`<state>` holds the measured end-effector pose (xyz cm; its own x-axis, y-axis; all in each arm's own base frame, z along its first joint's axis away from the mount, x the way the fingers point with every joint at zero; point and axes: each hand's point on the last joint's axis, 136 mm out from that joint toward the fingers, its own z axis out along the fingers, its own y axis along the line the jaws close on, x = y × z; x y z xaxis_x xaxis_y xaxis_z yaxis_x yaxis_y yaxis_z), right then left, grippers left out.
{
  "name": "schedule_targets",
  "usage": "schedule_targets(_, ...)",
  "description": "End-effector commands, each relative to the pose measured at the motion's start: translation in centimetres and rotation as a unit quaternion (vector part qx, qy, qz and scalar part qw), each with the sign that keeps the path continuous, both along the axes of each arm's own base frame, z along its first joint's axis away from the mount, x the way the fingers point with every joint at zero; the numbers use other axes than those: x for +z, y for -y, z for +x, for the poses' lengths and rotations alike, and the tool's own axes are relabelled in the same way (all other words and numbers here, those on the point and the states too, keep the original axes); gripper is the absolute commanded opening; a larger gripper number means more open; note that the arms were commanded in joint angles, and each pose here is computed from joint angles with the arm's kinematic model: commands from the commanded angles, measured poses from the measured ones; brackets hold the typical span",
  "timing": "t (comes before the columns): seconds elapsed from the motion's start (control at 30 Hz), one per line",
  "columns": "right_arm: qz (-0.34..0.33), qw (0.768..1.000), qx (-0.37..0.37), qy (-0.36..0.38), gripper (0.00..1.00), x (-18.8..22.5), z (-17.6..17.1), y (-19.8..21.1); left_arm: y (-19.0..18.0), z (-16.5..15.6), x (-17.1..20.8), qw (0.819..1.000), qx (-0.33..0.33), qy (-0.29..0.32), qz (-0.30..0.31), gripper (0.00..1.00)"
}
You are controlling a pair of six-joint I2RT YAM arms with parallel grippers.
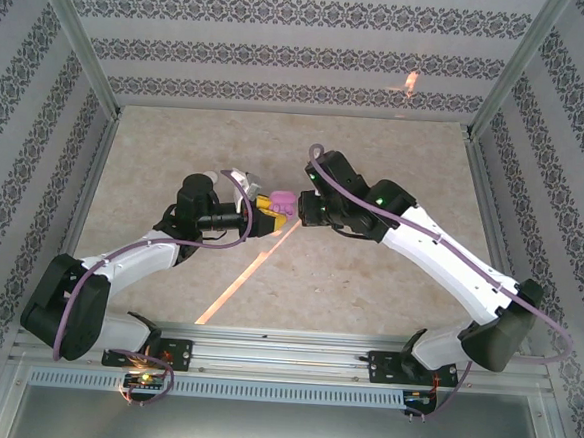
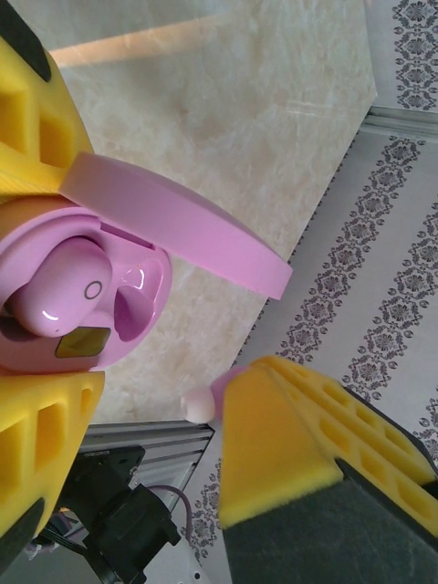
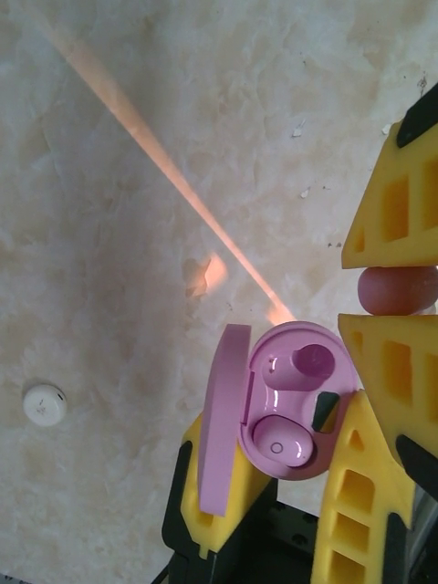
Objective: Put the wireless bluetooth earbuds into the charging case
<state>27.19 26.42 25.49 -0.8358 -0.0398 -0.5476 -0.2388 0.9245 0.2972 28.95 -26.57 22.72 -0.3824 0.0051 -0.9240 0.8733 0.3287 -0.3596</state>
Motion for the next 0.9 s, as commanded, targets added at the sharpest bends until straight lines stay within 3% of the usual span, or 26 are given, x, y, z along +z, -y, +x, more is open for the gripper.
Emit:
schedule_targets(0.0, 0.01, 1.0, 0.007, 0.023, 0.16, 1.3, 0.5, -1.2, -0.1, -0.2, 1.6, 1.0, -0.006, 0.019, -0.018, 0.22)
schedule_targets(0.87, -0.037, 0.998, 0.039, 0.043, 0.15, -0.4, 1.9, -3.7, 0.0, -0.5, 1.7, 1.0, -0.01, 0.013, -0.023, 0.22)
